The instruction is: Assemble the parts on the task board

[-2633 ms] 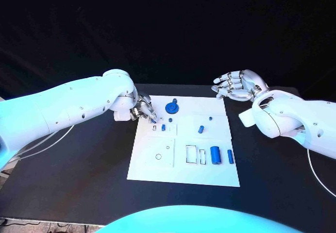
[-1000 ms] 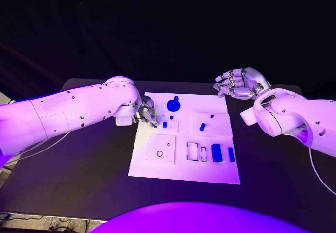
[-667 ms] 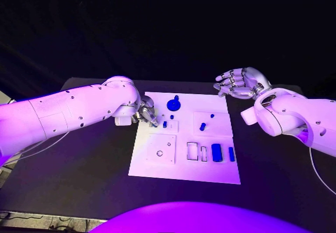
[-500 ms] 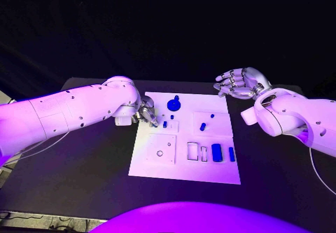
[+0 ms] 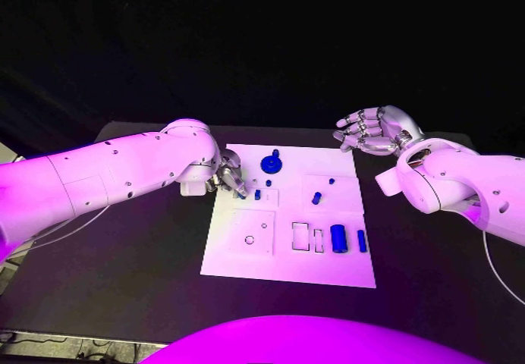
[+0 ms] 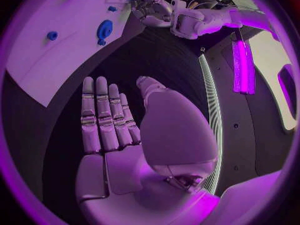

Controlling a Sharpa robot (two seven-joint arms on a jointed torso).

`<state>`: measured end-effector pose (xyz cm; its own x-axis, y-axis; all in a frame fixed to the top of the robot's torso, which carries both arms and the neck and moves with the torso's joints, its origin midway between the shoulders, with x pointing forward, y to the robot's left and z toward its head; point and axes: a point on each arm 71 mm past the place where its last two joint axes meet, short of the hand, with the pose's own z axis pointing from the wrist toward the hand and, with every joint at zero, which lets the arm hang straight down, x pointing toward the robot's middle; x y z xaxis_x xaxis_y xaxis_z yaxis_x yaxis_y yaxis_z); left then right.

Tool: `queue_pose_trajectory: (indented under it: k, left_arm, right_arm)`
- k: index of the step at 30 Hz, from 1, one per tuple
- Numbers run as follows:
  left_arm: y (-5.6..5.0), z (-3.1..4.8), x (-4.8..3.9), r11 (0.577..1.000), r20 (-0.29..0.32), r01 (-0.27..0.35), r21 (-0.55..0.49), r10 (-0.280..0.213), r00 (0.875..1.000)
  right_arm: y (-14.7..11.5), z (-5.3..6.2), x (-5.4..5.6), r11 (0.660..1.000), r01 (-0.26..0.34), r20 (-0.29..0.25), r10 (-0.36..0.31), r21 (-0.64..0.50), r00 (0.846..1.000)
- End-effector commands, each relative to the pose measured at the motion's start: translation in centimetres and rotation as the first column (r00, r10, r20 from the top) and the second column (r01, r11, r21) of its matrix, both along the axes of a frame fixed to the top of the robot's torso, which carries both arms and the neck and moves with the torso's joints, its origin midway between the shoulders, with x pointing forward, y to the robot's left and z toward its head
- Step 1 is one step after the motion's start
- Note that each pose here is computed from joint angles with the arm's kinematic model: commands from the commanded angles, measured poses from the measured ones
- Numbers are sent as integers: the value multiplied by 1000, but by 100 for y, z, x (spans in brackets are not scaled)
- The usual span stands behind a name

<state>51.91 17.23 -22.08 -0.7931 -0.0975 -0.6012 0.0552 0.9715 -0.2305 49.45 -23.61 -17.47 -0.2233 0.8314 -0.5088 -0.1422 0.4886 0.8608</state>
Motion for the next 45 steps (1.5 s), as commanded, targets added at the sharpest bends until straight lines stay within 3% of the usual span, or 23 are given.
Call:
queue_pose_trajectory:
  k: [1,17,35,45]
  left_arm:
    - [-53,-17,-16,1000,-10,23,4,-23,1000]
    - [-110,-54,-47,998,-49,49,37,-47,998]
    - [-85,-45,-6,1000,-15,11,21,-10,1000]
    - [-128,-65,-1,999,-49,20,27,-19,999]
  right_arm:
    - [18,6,-5,1000,-18,12,18,-3,1000]
    - [12,5,-5,1000,-16,11,16,-3,1000]
    - [16,9,-6,1000,-17,15,17,-2,1000]
    - [21,9,-9,1000,-18,14,18,-1,1000]
